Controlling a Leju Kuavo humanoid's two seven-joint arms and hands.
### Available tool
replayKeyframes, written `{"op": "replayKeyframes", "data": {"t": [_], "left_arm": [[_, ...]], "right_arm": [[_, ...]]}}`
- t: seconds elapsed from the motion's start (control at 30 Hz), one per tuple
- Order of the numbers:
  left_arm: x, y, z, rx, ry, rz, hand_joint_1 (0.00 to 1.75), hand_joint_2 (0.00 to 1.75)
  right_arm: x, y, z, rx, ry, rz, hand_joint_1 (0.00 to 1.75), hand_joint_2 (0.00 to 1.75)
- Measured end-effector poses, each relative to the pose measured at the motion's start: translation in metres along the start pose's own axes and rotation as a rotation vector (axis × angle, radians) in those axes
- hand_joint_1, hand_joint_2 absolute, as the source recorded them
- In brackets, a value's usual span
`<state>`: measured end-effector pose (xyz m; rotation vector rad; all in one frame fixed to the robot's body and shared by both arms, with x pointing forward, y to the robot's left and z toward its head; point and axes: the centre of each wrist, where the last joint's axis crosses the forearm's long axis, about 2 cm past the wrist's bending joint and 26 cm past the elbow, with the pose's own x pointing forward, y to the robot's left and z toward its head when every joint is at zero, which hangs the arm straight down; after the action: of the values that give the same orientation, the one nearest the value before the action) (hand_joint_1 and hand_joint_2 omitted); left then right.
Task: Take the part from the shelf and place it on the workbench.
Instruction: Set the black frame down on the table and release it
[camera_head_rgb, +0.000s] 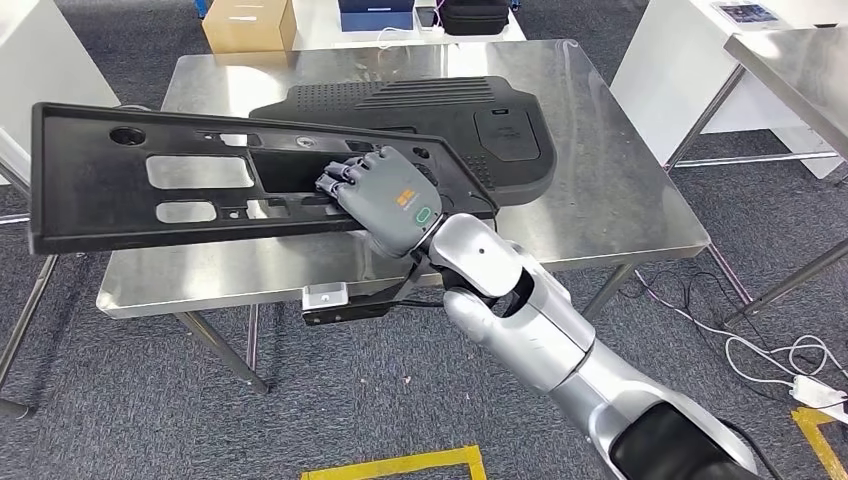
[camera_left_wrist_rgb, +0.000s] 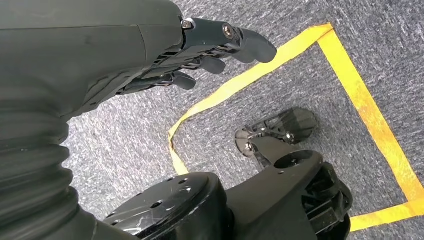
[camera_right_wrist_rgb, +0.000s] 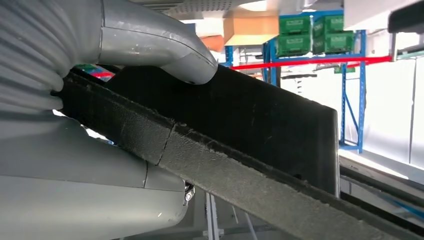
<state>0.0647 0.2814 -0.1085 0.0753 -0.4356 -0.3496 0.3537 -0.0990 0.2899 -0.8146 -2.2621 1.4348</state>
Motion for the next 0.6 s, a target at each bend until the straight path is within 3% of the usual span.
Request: {"op": "replayKeyframes", "data": {"t": [0.27,0.6], "left_arm": [[0.0,-0.001,0.0,-0.004,0.003,-0.008,0.0,1.75],[0.004,-0.005,0.0,-0.011,0.004,-0.015,0.0,1.75]], "right_arm": [[-0.016,0.021,-0.006,0.199,0.013,0.208,1.75,1.75],[-0.044,0.042,0.001,0.329,0.069,0.257,1.75,1.75]]}}
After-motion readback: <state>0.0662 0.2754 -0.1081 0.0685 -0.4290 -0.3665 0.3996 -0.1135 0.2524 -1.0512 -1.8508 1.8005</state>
